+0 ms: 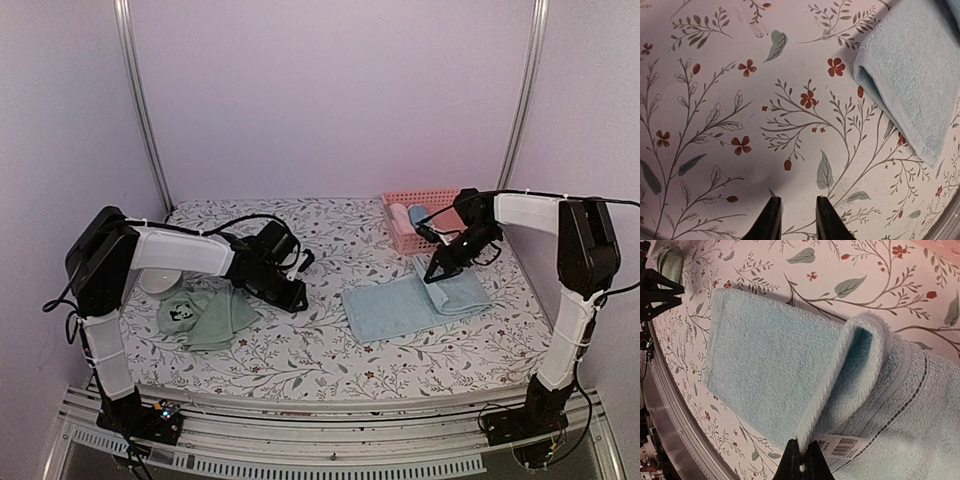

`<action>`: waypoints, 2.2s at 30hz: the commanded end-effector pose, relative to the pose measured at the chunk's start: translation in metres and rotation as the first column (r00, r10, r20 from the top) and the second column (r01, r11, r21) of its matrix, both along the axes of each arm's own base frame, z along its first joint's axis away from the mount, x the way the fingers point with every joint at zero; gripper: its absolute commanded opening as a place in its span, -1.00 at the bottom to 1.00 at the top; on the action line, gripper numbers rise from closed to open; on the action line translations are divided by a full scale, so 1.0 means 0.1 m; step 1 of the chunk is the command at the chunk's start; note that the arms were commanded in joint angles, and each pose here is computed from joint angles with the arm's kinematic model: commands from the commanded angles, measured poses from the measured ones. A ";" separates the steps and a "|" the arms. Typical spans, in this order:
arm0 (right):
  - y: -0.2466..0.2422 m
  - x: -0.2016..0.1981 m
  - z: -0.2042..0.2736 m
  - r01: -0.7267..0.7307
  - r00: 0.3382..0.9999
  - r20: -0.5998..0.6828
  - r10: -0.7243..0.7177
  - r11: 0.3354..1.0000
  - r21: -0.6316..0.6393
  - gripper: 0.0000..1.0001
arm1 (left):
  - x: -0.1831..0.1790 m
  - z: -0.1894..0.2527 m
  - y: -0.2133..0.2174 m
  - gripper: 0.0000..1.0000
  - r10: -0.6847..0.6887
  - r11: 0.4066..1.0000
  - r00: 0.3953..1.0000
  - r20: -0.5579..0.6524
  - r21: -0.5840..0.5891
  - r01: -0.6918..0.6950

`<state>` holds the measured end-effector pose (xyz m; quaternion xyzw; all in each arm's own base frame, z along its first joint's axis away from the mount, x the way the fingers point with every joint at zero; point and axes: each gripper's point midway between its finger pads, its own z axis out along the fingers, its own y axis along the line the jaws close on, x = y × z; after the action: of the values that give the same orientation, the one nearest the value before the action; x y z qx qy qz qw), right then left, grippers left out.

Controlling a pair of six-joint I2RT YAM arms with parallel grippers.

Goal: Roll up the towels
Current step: Fold the towel at the center of the board.

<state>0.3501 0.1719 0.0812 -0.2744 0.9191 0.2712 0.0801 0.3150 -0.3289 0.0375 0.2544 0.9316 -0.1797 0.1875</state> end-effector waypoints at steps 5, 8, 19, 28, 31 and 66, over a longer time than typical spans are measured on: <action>0.67 -0.03 0.18 -0.068 0.997 -0.029 0.076 0.972 0.225 -0.95 | -0.18 -0.05 -0.25 -0.58 -0.041 0.998 0.998 -0.044 -0.058 0.038; 0.85 -0.09 0.18 -0.082 0.994 -0.048 0.097 0.966 0.246 -0.95 | -0.25 -0.06 -0.36 -0.62 -0.065 0.994 0.996 -0.065 -0.088 0.059; 1.28 -0.31 -0.03 -0.101 0.979 -0.147 0.140 0.963 0.249 -0.95 | -0.36 -0.21 -0.55 -0.67 -0.082 0.985 0.986 -0.142 -0.164 0.058; 1.46 -0.33 -0.11 -0.103 0.972 -0.182 0.149 0.966 0.238 -0.95 | -0.40 -0.24 -0.60 -0.67 -0.097 0.978 0.981 -0.167 -0.199 0.063; 1.49 -0.33 -0.03 -0.104 0.973 -0.173 0.150 0.963 0.249 -0.95 | -0.41 -0.24 -0.64 -0.69 -0.110 0.973 0.979 -0.172 -0.218 0.071; 1.64 -0.57 0.23 -0.212 0.966 -0.095 0.239 0.950 0.227 -0.38 | -0.19 -0.09 -0.48 -0.74 -0.025 0.985 0.993 -0.112 -0.173 0.005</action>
<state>0.2848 0.3386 0.0805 -0.3208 0.8602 0.3962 -0.0136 0.2855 -0.3852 0.0142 0.2432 0.9151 -0.2932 0.1324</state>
